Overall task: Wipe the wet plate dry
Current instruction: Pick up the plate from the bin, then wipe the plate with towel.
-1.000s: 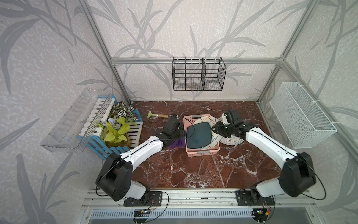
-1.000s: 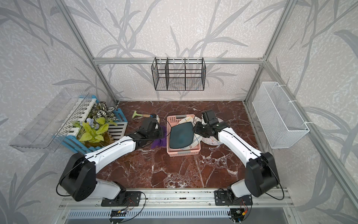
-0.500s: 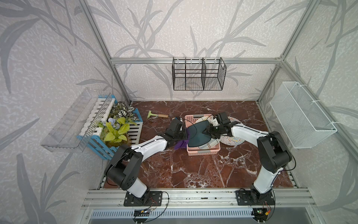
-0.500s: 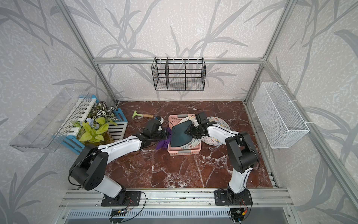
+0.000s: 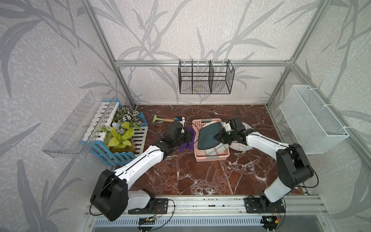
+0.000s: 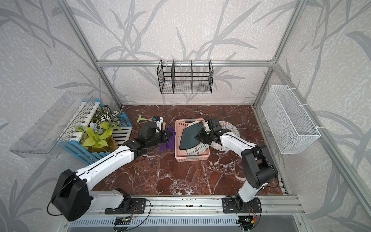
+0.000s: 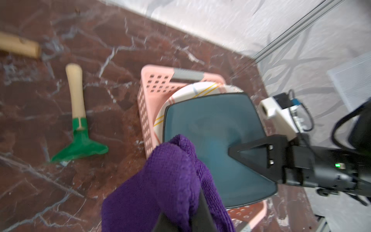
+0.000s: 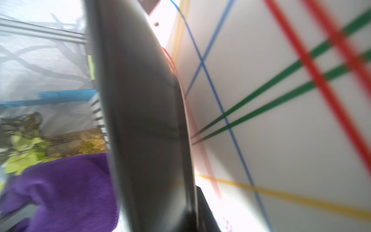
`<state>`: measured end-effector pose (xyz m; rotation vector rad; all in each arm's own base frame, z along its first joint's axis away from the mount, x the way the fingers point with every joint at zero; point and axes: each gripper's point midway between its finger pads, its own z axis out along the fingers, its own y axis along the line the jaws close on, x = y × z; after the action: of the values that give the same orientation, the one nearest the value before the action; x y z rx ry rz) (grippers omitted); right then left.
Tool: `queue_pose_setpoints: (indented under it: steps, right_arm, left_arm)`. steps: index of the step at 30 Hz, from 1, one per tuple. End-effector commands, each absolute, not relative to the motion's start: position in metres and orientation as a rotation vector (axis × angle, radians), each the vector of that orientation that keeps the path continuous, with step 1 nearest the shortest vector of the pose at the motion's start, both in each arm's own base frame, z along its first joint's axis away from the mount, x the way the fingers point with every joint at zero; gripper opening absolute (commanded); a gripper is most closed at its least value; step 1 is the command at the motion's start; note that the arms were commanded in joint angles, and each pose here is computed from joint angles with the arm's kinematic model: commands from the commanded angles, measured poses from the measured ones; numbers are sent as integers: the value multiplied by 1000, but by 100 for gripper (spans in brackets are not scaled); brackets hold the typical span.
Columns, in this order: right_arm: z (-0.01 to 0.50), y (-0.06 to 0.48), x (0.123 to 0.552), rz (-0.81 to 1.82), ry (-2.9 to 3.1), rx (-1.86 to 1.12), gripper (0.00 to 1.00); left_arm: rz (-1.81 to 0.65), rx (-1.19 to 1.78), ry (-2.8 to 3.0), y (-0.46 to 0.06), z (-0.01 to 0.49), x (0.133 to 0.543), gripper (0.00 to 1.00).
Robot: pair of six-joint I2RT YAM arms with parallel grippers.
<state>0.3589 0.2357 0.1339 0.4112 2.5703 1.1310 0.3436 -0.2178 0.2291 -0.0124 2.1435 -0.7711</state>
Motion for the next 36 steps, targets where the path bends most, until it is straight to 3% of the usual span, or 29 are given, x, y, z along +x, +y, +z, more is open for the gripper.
queue_pose_setpoints:
  steps: [1, 8, 11, 16, 19, 24, 29, 32, 36]
  right_arm:
    - [232, 255, 357, 1351, 2309, 233, 0]
    - [312, 289, 325, 1595, 2092, 164, 0]
    - [342, 283, 336, 1634, 1970, 275, 0]
    - [397, 265, 360, 1739, 1770, 398, 0]
    - [432, 261, 360, 1788, 1685, 370, 0]
    - [465, 256, 341, 1823, 1602, 287, 0]
    - [465, 293, 284, 1785, 1692, -120, 0]
    - [451, 315, 251, 1764, 1742, -283, 0]
    - [473, 331, 230, 1797, 1657, -430, 0]
  left_arm:
    - [-874, 60, 2025, -233, 280, 343, 0]
    - [-1101, 123, 1954, -292, 311, 338, 0]
    - [-1100, 244, 2008, -334, 306, 321, 0]
    - [-1320, 405, 2029, -393, 304, 280, 0]
    - [-1243, 408, 2069, -382, 293, 283, 0]
    - [-1135, 275, 2065, -321, 290, 309, 0]
    - [-997, 123, 2032, -264, 315, 349, 0]
    - [-904, 166, 2031, -255, 327, 361, 0]
    - [-952, 322, 2038, -281, 326, 359, 0]
